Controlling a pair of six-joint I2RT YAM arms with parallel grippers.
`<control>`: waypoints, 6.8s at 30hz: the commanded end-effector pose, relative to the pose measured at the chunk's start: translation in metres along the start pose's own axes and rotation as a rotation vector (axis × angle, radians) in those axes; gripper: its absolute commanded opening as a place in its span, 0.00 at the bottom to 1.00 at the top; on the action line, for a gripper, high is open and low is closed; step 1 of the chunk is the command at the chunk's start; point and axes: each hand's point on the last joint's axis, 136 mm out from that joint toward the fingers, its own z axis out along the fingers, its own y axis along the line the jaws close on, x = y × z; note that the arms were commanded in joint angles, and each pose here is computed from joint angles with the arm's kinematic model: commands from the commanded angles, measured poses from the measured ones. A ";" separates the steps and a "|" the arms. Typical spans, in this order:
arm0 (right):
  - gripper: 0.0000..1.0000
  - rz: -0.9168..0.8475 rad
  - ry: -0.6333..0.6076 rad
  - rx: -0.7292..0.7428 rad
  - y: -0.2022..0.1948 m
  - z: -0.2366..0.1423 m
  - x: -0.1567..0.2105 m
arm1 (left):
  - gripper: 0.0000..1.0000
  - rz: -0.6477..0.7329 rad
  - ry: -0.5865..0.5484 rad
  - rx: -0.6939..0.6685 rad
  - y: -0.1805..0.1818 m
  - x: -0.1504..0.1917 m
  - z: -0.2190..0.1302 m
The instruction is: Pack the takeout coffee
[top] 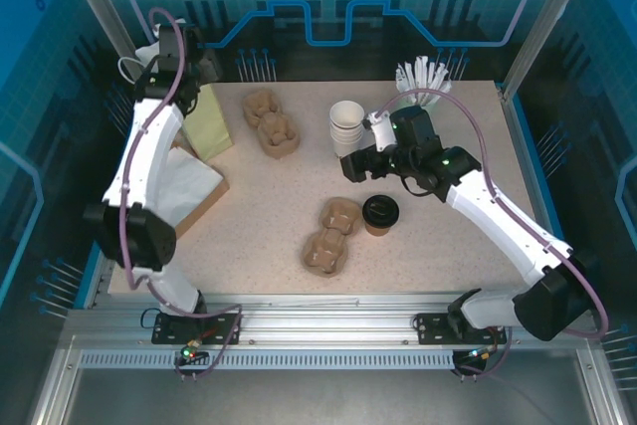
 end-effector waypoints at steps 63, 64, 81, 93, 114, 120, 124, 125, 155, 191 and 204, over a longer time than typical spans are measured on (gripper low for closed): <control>0.93 -0.040 -0.113 0.043 -0.010 -0.067 -0.003 | 0.00 0.791 -0.116 0.795 -0.113 0.089 -0.262; 0.93 -0.037 -0.113 0.042 -0.011 -0.067 -0.002 | 0.00 0.813 -0.101 0.813 -0.116 0.099 -0.261; 0.93 -0.019 -0.081 0.045 -0.014 -0.064 0.005 | 0.00 0.827 0.078 0.814 -0.147 0.167 -0.191; 0.93 -0.010 -0.065 0.050 -0.016 -0.059 0.012 | 0.00 0.842 0.092 0.766 -0.161 0.188 -0.161; 0.94 0.006 -0.047 0.041 -0.016 -0.052 0.016 | 0.51 0.802 0.084 0.788 -0.177 0.192 -0.173; 0.93 0.014 -0.047 0.048 -0.016 -0.058 0.016 | 0.75 0.578 0.153 0.769 -0.156 0.172 -0.210; 0.94 0.020 -0.045 0.056 -0.017 -0.059 0.017 | 0.72 0.545 0.180 0.774 -0.140 0.185 -0.245; 0.94 0.020 -0.043 0.059 -0.017 -0.058 0.017 | 0.72 0.537 0.176 0.771 -0.135 0.190 -0.254; 0.94 0.154 0.065 0.193 -0.073 -0.055 0.061 | 0.56 0.644 0.817 0.347 -0.162 0.439 -0.179; 0.93 0.147 0.072 0.170 -0.070 -0.054 0.062 | 0.46 0.658 0.848 0.298 -0.173 0.468 -0.149; 0.94 0.149 0.073 0.156 -0.067 -0.053 0.061 | 0.35 0.671 0.816 0.305 -0.170 0.459 -0.151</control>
